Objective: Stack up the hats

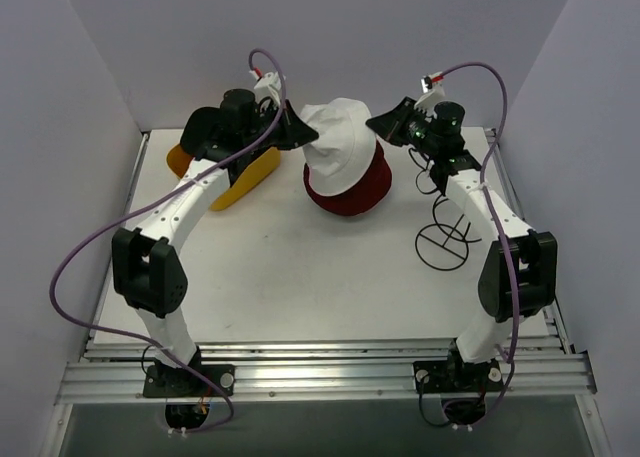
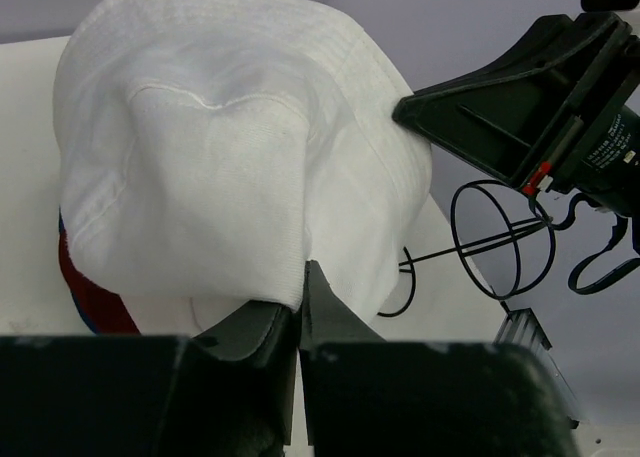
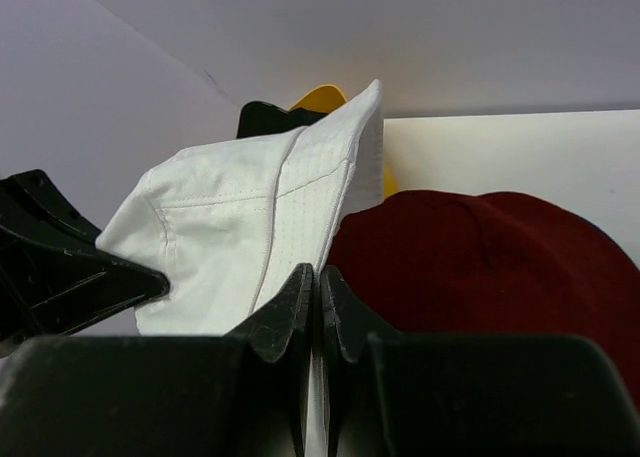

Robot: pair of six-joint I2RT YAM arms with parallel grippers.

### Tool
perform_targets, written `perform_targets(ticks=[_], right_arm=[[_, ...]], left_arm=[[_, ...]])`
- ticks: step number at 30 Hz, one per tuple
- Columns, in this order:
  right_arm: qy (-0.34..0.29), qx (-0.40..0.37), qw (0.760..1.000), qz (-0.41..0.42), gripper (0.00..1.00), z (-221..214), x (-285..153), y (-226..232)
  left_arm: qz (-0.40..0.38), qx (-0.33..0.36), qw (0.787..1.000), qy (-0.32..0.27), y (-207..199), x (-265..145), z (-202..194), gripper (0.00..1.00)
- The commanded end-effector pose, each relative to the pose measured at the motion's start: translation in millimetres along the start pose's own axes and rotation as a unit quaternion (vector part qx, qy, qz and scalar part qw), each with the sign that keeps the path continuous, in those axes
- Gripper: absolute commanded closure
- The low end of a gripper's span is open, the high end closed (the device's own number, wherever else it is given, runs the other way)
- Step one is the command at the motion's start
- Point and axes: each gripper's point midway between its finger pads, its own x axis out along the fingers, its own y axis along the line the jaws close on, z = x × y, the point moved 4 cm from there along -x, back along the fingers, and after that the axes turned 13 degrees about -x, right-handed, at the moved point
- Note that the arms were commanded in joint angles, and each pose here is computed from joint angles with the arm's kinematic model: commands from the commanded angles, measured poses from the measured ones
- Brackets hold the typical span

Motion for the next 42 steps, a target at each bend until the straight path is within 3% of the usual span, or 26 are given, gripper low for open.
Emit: perform_targets(ticks=[1, 5, 11, 15, 20, 28, 32, 39, 42], right_arm=[[-0.025, -0.016, 1.0, -0.002, 1.0, 17, -5, -19], [-0.011, 0.0, 1.0, -0.01, 1.0, 8, -6, -45], [0.02, 0.027, 0.999, -0.033, 1.0, -17, -5, -86], [0.035, 0.037, 0.998, -0.045, 1.0, -29, -4, -101], [0.042, 0.03, 0.998, -0.044, 1.0, -38, -5, -104], [0.024, 0.002, 0.999, -0.049, 1.0, -37, -15, -100], [0.025, -0.027, 0.999, -0.036, 1.0, -37, -9, -100], [0.017, -0.101, 0.994, 0.04, 1.0, -25, 18, -61], [0.048, -0.134, 0.988, 0.062, 1.0, -38, 33, -48]], left_arm=[[-0.022, 0.037, 0.999, -0.019, -24, 13, 15, 0.89], [-0.027, 0.035, 0.999, -0.008, -26, 28, 11, 0.83], [-0.016, 0.043, 0.999, 0.0, -21, 29, 4, 0.54], [0.024, 0.045, 0.998, -0.043, -11, 9, 15, 0.42], [0.027, 0.018, 0.996, -0.08, 7, -6, 14, 0.38], [0.008, -0.037, 0.998, -0.046, 43, 4, -35, 0.34], [0.0, -0.024, 0.999, -0.043, 48, 7, -38, 0.33], [-0.014, 0.028, 0.998, -0.048, 21, -7, -35, 0.3], [0.005, 0.047, 0.997, -0.059, 14, -15, -32, 0.3]])
